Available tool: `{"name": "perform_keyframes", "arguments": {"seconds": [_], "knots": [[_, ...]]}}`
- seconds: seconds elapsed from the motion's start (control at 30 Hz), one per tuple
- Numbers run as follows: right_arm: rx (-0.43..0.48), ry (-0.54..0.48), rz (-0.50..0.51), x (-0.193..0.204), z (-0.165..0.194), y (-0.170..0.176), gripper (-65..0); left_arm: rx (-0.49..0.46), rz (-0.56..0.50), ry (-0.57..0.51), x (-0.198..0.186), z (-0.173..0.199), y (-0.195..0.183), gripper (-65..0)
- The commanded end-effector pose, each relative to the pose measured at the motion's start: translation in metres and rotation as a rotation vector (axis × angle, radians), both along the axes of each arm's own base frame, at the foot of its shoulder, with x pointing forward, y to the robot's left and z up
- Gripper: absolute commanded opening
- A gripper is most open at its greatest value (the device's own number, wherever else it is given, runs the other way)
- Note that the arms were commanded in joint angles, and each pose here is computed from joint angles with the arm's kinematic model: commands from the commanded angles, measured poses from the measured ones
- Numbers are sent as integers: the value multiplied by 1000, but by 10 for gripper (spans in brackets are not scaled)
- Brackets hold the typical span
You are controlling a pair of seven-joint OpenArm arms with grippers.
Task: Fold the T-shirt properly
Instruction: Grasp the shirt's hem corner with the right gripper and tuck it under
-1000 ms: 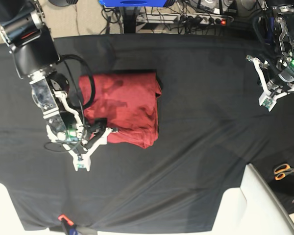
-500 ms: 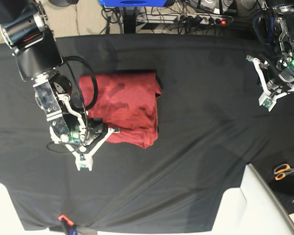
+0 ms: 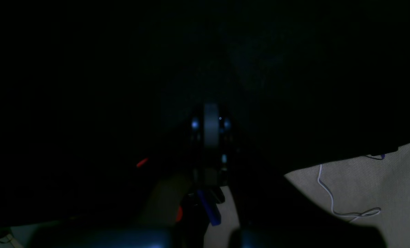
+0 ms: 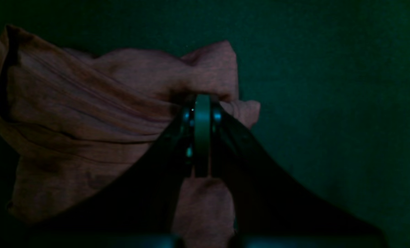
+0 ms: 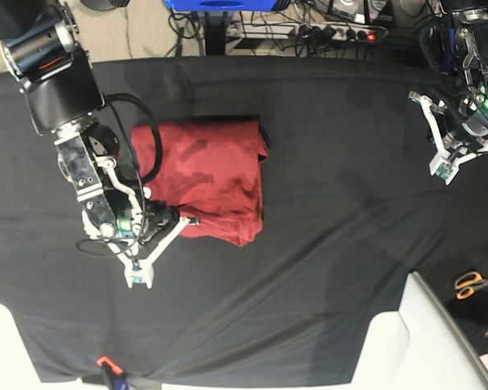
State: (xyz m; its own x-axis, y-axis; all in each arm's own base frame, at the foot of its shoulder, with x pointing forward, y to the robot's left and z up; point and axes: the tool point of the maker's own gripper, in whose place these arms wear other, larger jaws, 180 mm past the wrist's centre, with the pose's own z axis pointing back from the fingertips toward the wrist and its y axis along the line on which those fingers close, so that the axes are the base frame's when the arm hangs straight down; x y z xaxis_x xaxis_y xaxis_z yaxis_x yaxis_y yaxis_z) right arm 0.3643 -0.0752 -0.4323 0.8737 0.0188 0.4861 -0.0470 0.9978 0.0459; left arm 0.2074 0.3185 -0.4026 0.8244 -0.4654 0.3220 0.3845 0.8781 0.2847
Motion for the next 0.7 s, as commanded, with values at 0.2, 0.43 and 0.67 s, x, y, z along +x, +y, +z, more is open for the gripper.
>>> {"name": "perform_keyframes", "arguments": {"seconds": [0.2, 0.43, 0.67], "knots": [[29, -127, 8, 26, 40, 9, -650, 20, -4, -25, 6, 9, 6, -650], [55, -182, 20, 29, 59, 16, -650, 4, 21, 18, -3, -5, 11, -650], [79, -236, 25, 26, 70, 21, -650, 4, 22, 20, -3, -6, 12, -650]]}}
